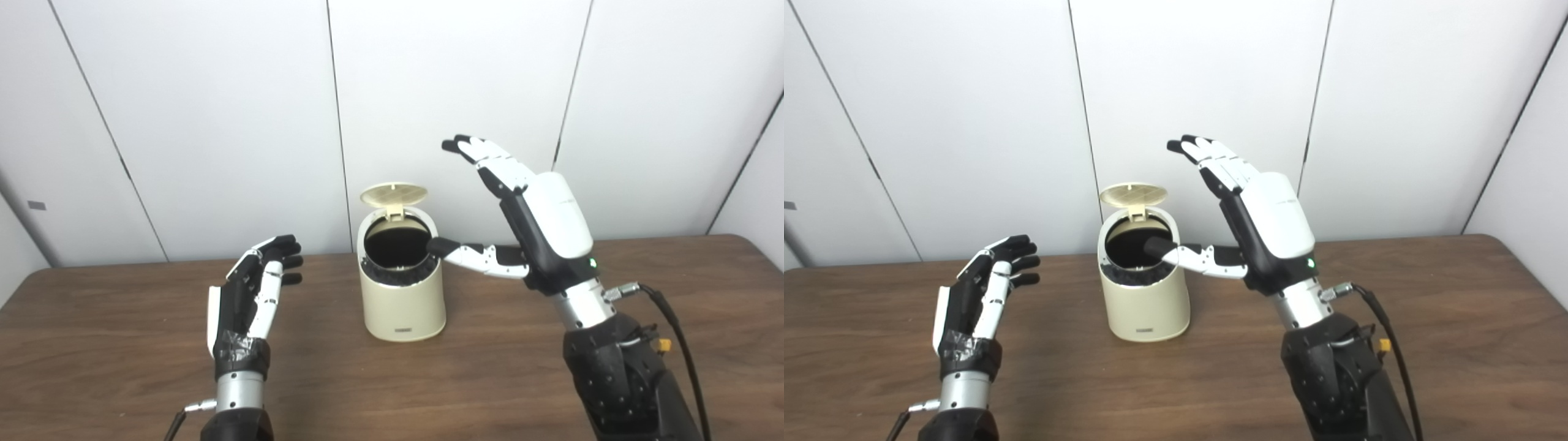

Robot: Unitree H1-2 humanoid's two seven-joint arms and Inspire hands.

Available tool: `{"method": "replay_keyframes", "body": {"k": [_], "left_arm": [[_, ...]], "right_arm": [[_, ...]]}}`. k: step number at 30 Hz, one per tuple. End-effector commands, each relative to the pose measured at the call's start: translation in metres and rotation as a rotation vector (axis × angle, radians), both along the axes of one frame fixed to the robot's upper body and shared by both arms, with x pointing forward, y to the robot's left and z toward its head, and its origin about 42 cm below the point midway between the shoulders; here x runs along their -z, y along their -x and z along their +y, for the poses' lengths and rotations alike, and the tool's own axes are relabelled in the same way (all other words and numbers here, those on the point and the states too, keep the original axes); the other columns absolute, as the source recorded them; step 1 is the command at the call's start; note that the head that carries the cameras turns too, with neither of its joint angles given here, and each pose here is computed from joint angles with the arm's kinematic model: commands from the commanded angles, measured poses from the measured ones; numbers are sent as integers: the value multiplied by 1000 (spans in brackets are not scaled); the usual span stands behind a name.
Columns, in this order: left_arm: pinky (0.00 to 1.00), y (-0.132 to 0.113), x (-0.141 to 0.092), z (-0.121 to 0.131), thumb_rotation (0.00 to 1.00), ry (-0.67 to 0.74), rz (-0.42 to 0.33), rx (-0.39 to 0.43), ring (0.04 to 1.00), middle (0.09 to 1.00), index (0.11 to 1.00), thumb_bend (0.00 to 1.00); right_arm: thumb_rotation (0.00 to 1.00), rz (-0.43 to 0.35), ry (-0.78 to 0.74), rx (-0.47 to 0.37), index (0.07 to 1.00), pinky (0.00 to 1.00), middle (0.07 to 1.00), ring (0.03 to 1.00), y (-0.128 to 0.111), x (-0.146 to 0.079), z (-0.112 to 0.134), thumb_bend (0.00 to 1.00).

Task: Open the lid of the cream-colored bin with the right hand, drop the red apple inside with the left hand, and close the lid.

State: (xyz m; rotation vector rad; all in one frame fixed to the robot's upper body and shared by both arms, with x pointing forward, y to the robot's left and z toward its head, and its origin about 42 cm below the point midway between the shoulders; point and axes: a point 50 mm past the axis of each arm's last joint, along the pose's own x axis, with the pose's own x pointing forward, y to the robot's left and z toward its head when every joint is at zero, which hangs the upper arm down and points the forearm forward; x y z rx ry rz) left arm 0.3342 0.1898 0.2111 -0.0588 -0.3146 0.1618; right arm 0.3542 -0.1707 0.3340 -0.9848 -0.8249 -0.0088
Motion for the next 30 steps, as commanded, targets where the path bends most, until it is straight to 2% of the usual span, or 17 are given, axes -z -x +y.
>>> {"method": "replay_keyframes", "body": {"k": [1, 3, 6, 11, 19, 24, 27, 30], "left_arm": [[623, -7, -15, -7, 660, -12, -66, 12, 701, 708, 689, 289], [623, -9, -14, -8, 678, -21, -61, 10, 706, 711, 690, 280], [626, -11, -14, -10, 681, -18, -57, 11, 708, 713, 692, 274], [619, -11, -14, -12, 674, -18, -60, 9, 702, 711, 687, 267], [618, -8, -17, -12, 666, -25, -66, 1, 705, 707, 686, 275], [614, -3, -22, -12, 687, -1, -78, 8, 702, 705, 681, 295], [645, 0, -27, -10, 737, 10, -86, 8, 717, 712, 689, 338], [665, 3, -31, -8, 746, 32, -86, 16, 722, 712, 690, 340]], "right_arm": [[915, -51, 49, -11, 908, 881, 942, 950, -2, -29, 9, 673], [892, -25, 96, -22, 898, 836, 937, 944, -8, -36, 16, 745], [875, 10, 136, -53, 894, 837, 934, 949, -17, -42, 23, 805], [797, 83, 187, -84, 892, 827, 930, 935, -34, -46, 34, 832], [859, 205, 266, -116, 895, 849, 930, 909, -61, -41, 47, 924], [865, 253, 284, -127, 888, 845, 927, 912, -70, -36, 53, 930], [885, 265, 301, -123, 897, 861, 934, 921, -72, -35, 56, 911], [899, 269, 303, -120, 896, 858, 937, 921, -70, -34, 57, 893]]}}
